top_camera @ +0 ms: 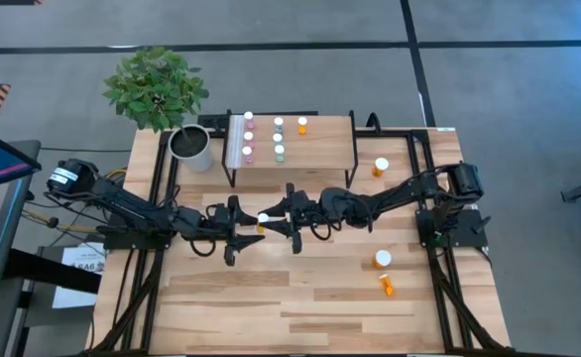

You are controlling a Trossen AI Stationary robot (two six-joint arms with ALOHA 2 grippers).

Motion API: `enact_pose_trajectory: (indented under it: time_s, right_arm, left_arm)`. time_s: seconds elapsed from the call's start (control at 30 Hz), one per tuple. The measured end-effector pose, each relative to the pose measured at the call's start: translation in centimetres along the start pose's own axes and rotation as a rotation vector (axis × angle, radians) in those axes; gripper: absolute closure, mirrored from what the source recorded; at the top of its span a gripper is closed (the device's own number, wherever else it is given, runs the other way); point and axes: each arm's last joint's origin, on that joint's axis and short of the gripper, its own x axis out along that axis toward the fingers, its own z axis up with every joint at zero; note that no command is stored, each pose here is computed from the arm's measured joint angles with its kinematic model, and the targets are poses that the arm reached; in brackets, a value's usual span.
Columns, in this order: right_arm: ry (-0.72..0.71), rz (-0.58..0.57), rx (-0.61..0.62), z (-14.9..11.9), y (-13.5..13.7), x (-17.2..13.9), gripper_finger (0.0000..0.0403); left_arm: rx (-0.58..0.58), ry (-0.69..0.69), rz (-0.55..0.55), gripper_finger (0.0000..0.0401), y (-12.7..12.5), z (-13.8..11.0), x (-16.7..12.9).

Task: Pick and place medicine bottles onto shelf by color
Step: Put the left small orange pill bottle aligned with the other small orange pill bottle on the shelf

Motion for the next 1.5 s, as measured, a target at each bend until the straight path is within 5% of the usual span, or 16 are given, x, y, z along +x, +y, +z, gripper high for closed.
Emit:
enact_pose_trajectory:
  time_s: [0.53,0.9,1.5]
  right_arm:
    - [0.024,-0.026,-0.003,-0.1,-0.8,0.0,0.0258]
    - [0.063,-0.066,-0.002,0.3,-2.0,-0.4,0.0257]
    - [0.075,-0.132,-0.134,6.3,-2.7,-3.7,0.0256]
  left_arm:
    - [-0.037,0.101,0.061,0.0099,0.6,-1.0,0.0]
    - [-0.051,0.184,0.086,0.0096,0.9,-0.8,-1.0]
    - [-0.067,0.321,0.17,0.0096,1.5,-1.4,-2.3]
